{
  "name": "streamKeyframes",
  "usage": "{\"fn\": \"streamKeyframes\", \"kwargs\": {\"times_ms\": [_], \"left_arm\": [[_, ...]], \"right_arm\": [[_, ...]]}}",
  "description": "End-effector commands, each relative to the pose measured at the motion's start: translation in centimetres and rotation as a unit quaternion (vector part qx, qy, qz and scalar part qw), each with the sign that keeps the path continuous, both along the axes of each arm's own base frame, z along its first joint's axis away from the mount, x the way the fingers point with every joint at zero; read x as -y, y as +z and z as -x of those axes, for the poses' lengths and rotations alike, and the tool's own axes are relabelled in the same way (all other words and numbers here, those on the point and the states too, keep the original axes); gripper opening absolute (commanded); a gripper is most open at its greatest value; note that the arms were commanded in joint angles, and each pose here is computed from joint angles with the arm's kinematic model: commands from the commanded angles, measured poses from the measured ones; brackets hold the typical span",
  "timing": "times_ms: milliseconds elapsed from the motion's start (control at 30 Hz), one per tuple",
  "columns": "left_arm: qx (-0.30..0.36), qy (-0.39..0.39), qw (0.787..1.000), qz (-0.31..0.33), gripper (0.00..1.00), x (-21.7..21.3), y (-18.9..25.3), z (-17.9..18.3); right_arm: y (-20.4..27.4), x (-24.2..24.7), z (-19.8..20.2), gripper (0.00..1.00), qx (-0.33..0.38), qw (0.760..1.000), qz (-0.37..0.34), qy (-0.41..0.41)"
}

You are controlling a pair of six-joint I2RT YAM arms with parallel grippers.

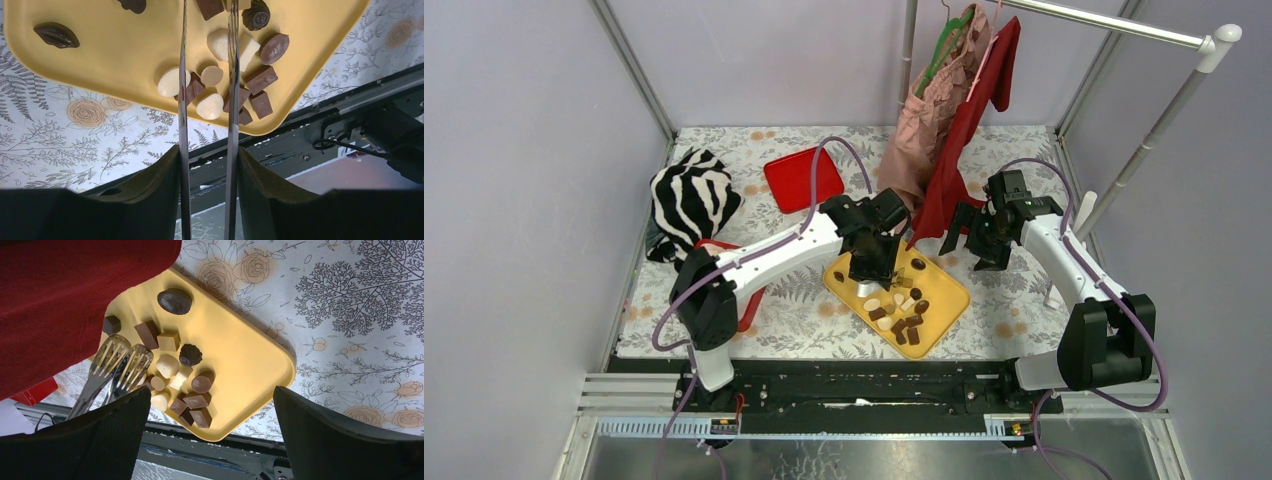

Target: Pack the chocolate

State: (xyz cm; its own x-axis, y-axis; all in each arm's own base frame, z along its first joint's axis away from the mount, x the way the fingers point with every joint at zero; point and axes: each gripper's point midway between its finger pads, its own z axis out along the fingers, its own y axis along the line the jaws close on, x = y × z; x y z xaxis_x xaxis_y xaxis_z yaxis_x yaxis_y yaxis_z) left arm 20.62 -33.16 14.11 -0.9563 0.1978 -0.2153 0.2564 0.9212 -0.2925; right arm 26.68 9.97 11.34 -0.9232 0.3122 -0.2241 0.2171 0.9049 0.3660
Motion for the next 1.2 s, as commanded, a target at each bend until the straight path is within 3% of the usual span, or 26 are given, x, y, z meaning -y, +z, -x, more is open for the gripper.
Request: {"fn": "streamKeyframes", "kwargs": {"times_ms": [0,1167], "left_arm": [[-0.004,0.021,1.000,-0.003,0.48,0.6,-1.1,-0.5],[-0.002,0.014,0.999,-0.032,0.47,1.1,-3.7,-2.5]], "right_arm": [[1.7,0.5,-0.5,1.00,0.030,0.999,0.012,0.002],[1.5,0.3,-0.8,1.00,0.028,1.000,0.007,0.006]]}}
